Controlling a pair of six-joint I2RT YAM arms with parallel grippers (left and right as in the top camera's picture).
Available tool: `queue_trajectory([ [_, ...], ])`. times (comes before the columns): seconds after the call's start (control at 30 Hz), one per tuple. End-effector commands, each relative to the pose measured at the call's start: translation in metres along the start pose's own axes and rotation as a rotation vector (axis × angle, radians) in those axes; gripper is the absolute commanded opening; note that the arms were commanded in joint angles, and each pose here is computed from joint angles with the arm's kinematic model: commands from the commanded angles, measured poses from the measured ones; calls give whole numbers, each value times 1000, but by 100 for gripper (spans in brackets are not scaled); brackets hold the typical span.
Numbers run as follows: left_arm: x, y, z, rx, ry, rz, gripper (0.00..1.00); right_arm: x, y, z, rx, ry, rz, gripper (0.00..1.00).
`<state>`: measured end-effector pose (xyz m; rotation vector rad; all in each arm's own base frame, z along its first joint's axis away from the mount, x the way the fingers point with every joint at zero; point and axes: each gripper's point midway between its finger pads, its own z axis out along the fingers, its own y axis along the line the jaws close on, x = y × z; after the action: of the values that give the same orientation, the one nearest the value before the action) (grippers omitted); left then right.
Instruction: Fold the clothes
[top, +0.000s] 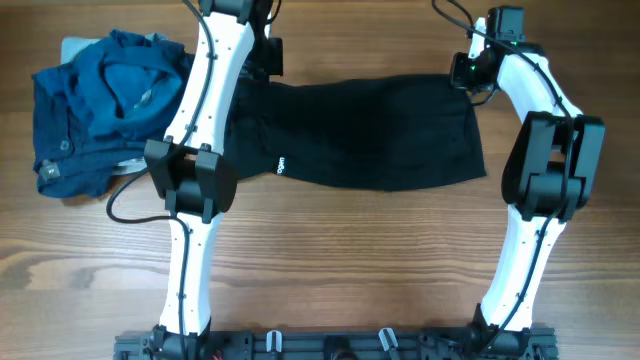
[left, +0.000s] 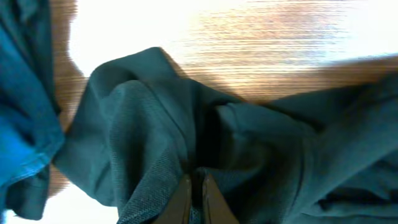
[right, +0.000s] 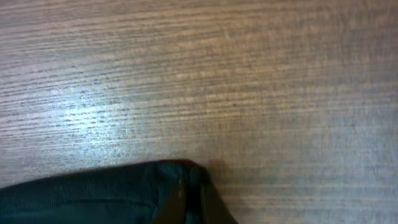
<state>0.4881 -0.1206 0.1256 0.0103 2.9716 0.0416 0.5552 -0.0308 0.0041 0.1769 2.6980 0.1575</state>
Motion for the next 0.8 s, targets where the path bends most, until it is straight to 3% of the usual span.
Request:
queue_trajectory([
  [0.0,-8,20,-9,-92,-48,-22,4,-18,-9,-29,23,-35,58,4],
  [0.1,-9,25,-11,-96,-52,-32,4,-36,-14,-75,31,-53,73,4],
  [0.3,-5,27,-16,-97,-46,-32,4,-18,1,-123,-31,16,58,4],
  [0.77,21,51,-11,-126,83,-77,4,74,-19,-163,1,388,168,4],
])
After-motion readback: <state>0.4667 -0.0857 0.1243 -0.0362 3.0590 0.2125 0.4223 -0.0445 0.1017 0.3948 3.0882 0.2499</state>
